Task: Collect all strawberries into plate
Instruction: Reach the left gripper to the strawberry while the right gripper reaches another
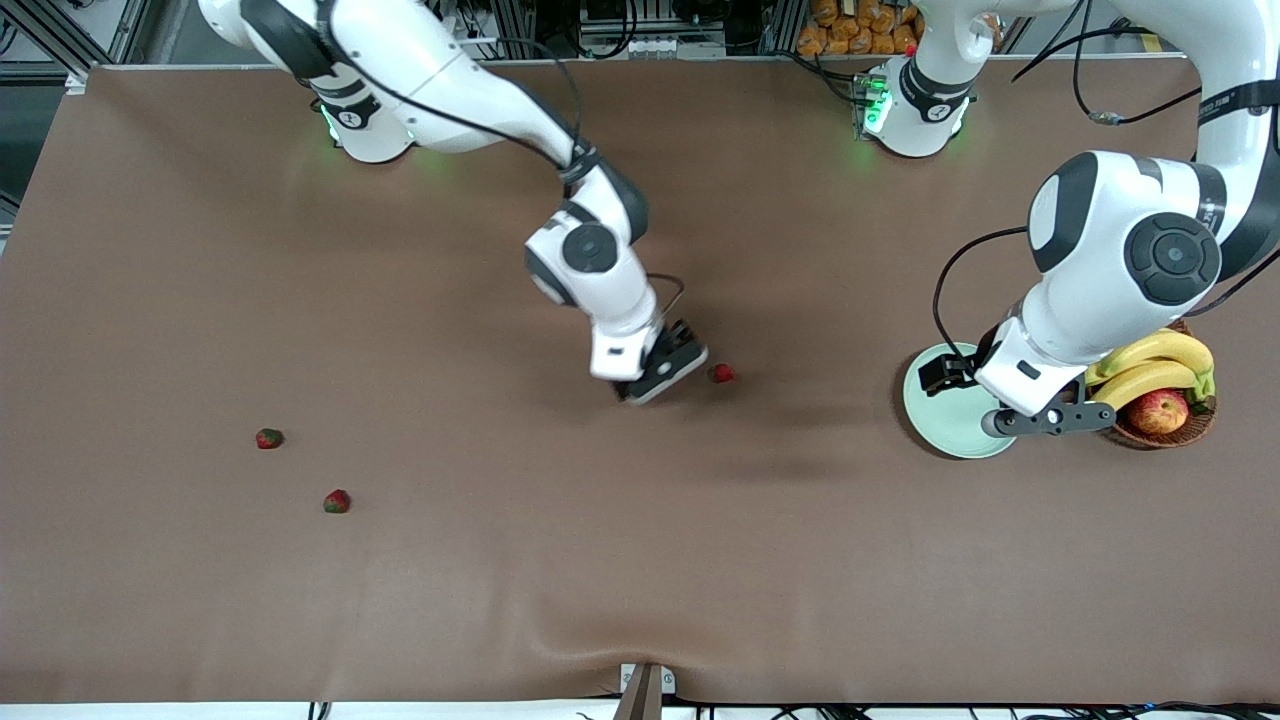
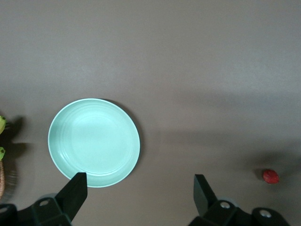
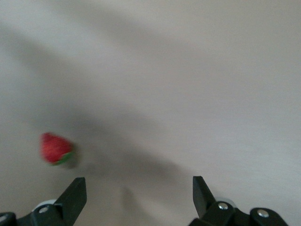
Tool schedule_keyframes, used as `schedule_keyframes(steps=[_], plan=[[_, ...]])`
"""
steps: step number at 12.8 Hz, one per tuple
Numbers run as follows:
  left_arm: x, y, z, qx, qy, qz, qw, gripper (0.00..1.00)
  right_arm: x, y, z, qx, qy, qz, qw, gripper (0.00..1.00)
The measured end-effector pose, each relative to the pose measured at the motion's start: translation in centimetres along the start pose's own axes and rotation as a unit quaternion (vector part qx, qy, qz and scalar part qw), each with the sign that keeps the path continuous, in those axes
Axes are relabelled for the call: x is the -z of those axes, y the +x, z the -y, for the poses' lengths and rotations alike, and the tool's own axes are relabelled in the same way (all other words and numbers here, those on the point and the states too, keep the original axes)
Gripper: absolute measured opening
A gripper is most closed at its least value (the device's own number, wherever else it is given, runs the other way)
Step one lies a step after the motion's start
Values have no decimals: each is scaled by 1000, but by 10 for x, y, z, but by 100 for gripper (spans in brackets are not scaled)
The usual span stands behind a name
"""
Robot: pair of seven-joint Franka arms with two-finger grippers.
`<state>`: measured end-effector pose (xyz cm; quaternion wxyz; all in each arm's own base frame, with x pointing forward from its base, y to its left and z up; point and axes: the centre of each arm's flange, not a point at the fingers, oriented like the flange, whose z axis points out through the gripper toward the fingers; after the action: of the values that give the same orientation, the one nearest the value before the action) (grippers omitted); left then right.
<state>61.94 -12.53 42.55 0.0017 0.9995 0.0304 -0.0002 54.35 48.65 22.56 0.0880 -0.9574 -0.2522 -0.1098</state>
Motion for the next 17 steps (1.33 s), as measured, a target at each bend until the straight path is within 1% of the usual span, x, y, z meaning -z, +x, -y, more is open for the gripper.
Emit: schedule_keyframes(steps=[1, 3, 5, 6, 8, 11, 12, 14, 17], plan=[[-5, 1, -1, 0, -1, 0, 1000, 100, 13, 7, -36, -23, -12, 17, 1000, 100], [-12, 3, -7, -3, -2, -1, 1000, 100, 44, 16, -115, -75, -35, 50, 995, 100], [-13, 1, -20, 9, -4, -5, 1000, 100, 70, 15, -194, -128, -52, 72, 988, 100], [-13, -2, -28, 16, -4, -6, 1000, 100, 78, 10, -233, -154, -58, 78, 983, 100], [-15, -5, -41, 24, -5, -6, 1000, 100, 88, -5, -310, -207, -68, 80, 973, 100], [-20, -8, -57, 36, -6, -8, 999, 100, 97, -27, -384, -258, -76, 79, 960, 100], [-21, -10, -65, 41, -7, -8, 999, 100, 100, -33, -400, -268, -80, 78, 957, 100], [-25, -17, -85, 51, -6, -9, 999, 100, 104, -44, -426, -270, -98, 81, 954, 100], [-33, -30, -124, 73, 9, -17, 997, 100, 97, -54, -443, -277, -103, 87, 952, 100]])
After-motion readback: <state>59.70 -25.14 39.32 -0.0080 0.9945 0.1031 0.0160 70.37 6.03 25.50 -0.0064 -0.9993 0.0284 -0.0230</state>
